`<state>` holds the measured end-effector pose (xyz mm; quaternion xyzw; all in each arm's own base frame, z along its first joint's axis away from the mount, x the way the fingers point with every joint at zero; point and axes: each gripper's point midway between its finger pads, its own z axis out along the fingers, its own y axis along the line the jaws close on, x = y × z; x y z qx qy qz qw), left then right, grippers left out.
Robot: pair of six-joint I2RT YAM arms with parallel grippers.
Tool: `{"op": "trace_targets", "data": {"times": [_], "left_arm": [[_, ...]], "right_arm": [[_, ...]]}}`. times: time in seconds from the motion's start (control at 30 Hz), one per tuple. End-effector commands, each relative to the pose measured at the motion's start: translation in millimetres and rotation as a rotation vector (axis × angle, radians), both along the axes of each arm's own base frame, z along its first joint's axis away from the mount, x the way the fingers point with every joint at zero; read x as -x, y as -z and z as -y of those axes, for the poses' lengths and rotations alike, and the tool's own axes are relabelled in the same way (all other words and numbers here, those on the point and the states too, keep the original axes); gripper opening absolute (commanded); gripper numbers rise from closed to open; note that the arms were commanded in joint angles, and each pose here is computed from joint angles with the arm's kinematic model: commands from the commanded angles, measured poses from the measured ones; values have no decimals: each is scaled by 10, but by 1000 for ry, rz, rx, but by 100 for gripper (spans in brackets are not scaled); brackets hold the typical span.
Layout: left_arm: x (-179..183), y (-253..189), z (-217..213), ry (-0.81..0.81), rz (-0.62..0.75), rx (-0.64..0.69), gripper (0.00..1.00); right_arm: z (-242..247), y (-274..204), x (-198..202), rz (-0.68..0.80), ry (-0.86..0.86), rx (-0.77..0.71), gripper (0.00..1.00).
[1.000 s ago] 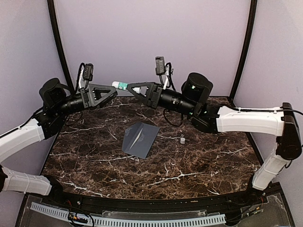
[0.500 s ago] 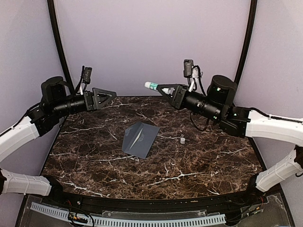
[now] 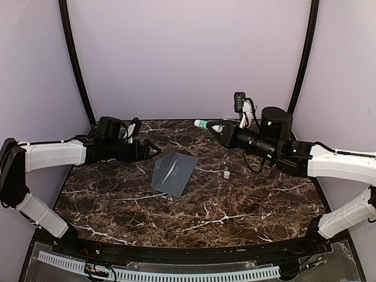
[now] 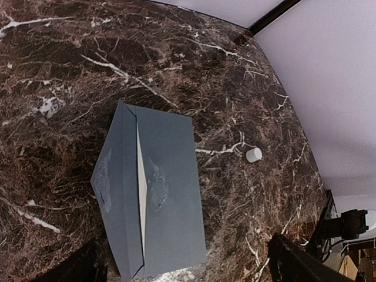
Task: Place the letter into the envelope and seal it
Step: Unscrew the solid glue, then paint the envelope at the center of the board.
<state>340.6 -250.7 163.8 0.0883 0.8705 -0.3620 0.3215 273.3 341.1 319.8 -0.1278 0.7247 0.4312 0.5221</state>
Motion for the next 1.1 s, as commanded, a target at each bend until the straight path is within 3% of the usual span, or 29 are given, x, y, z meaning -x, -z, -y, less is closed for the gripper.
{"op": "trace_targets", "data": {"times": [0.0,0.2,0.87,0.97,1.07], "left_arm": [[-135,296,-75,-42,-24,-33,95],[-162,678,-76,-31,-107,-54,94],[-223,1050,101,82,-223,-105,89],[-264,1062,105,79,-217,-113,80],[-273,1072,108,78,-218,-115,62]], "right_arm": [[35,-159,23,20,-5,-74,2],[-55,-71,84,7,-60,-81,1],[1,43,233,-7,-109,-41,1],[0,72,227,-11,-106,-42,1],[-10,91,213,-11,-104,-44,1]]}}
